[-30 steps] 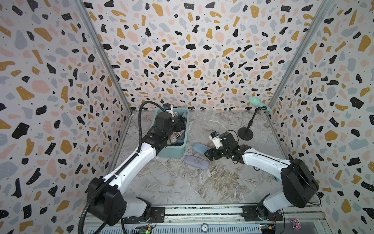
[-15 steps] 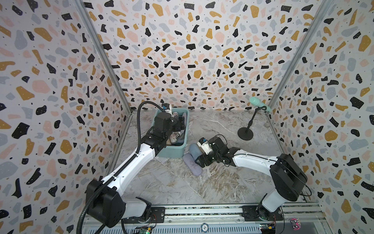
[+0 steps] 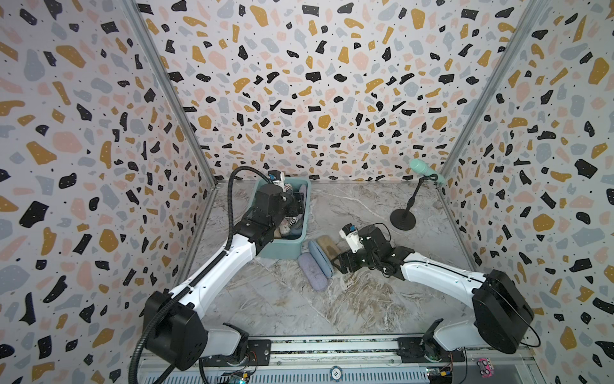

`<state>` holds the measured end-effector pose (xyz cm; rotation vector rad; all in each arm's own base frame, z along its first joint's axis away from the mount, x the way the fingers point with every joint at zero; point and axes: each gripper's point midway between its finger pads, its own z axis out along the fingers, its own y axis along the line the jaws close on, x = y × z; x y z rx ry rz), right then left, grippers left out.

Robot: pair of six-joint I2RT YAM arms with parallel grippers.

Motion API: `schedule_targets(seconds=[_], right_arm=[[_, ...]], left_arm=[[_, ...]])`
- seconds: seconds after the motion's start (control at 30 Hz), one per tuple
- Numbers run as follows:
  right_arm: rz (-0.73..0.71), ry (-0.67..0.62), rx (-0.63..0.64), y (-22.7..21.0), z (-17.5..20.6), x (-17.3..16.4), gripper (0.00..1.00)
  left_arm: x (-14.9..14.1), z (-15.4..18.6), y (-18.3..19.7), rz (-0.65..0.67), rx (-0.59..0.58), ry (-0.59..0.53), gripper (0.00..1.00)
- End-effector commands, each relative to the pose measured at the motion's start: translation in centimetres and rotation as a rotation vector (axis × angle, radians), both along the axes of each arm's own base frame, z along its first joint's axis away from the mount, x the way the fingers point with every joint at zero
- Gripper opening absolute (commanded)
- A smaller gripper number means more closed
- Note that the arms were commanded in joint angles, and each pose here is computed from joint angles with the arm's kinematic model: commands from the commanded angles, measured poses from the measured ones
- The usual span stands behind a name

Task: Put the glasses cases into the storage boxes
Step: Adjust the glasses case at the center of the board.

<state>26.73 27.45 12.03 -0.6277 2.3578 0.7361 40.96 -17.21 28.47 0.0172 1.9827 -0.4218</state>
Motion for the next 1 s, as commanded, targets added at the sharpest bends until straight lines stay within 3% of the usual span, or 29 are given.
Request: schedule_targets(seconds=[0.0,0.23,0.37,0.5,0.6,0.7,0.8,0.97], right_arm=[[-0.125,0.013,-0.014,-3.1,-0.3,0.4,0.86],[-0.266,-0.035,0.003,-6.7,-0.1,0.6,0.86],[-0.29,-0.041,0.016,-7.6,-0.4,0.6,0.87],[-0.303,-0.042,0.03,-7.9,-0.6,0.7,0.86],[-0.298,-0.045,0.042,-7.9,-0.7,0.6,0.87],[-0.285,-0.037,0.05,-7.8,-1.1,0.2,0.87],[-0.258,-0.028,0.043,-7.7,-1.4,-0.3,0.88],[-0.248,-0.036,0.044,-7.8,-1.6,-0.7,0.94]], left_arm=[[-0.4,0.3,-2.4,-0.069,-0.01,0.009,0.79],[-4.7,0.6,-4.8,0.003,0.096,0.024,0.78],[-9.5,-0.9,-6.5,0.024,-0.011,0.034,0.75],[-14.4,-6.4,-8.6,0.045,-0.08,0.117,0.74],[-16.6,-11.1,-7.9,0.113,-0.131,0.189,0.76],[-17.7,-14.3,-7.5,0.135,-0.142,0.234,0.82],[-17.7,-15.5,-6.5,0.161,-0.059,0.235,0.91],[-17.7,-17.2,-7.5,0.13,-0.005,0.275,0.94]])
